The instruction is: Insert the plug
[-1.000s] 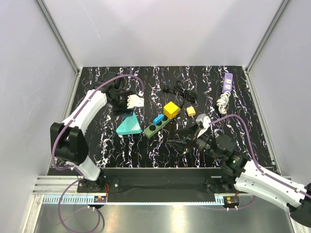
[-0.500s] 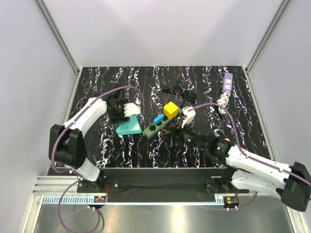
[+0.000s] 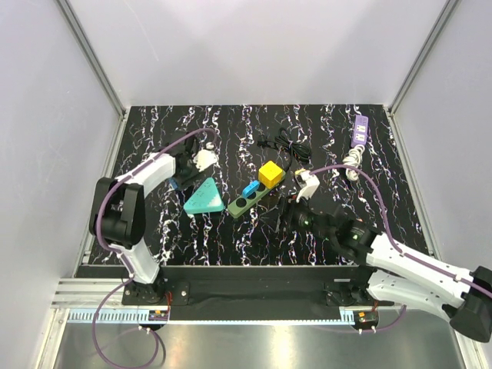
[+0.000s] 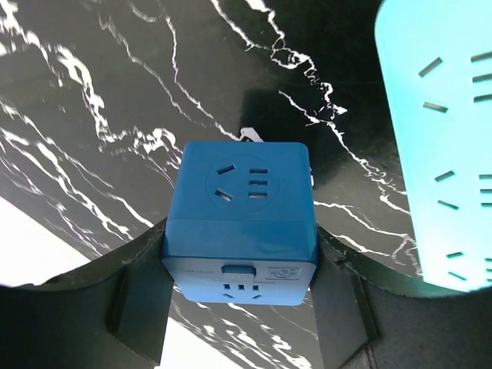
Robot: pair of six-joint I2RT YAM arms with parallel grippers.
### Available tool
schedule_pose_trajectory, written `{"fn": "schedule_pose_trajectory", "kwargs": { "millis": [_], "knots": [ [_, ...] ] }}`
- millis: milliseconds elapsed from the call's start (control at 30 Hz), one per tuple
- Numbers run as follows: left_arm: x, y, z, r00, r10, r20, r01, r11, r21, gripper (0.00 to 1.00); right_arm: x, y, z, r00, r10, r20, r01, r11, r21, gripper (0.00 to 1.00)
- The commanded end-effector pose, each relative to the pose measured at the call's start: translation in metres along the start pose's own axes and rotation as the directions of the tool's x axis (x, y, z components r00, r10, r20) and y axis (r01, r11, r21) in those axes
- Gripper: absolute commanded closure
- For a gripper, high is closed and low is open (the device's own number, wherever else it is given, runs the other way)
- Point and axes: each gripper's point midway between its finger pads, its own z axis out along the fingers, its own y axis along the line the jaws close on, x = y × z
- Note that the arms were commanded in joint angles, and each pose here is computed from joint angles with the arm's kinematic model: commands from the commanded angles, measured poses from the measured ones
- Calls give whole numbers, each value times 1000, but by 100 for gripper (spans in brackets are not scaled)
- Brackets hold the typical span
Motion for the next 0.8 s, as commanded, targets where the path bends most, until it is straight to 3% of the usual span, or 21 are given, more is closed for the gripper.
{"fn": "schedule_pose_trajectory", "kwargs": {
  "millis": [0, 167, 267, 400, 500, 667, 767],
  "knots": [
    [-8, 14, -30, 988, -147, 36, 150, 984, -100, 100, -16, -1, -10, 999, -1, 53, 0, 999, 34, 30],
    [-44, -32, -55, 970, -153, 186, 155, 988, 8, 100, -15, -3, -11, 999, -8, 53, 6, 999, 44, 30],
    [-26, -57, -60, 977, -193, 87, 194, 981, -5, 100, -14, 0, -12, 999, 6, 46, -7, 999, 32, 30],
    [6, -79, -56, 987, -155, -28, 154, 987, -49, 100, -11, 2, -18, 998, 45, 40, -46, 999, 13, 31],
    [20, -77, -54, 992, -115, -60, 109, 990, -92, 100, -10, -2, -26, 997, 58, 54, -59, 998, 14, 31],
    [4, -44, -76, 989, -137, 55, 146, 964, -223, 100, -13, -7, -36, 995, 56, 80, -58, 998, 29, 32],
    [7, -31, -65, 986, -163, 39, 168, 961, -220, 100, -13, -8, -36, 995, 51, 84, -54, 998, 33, 32]
  ]
}}
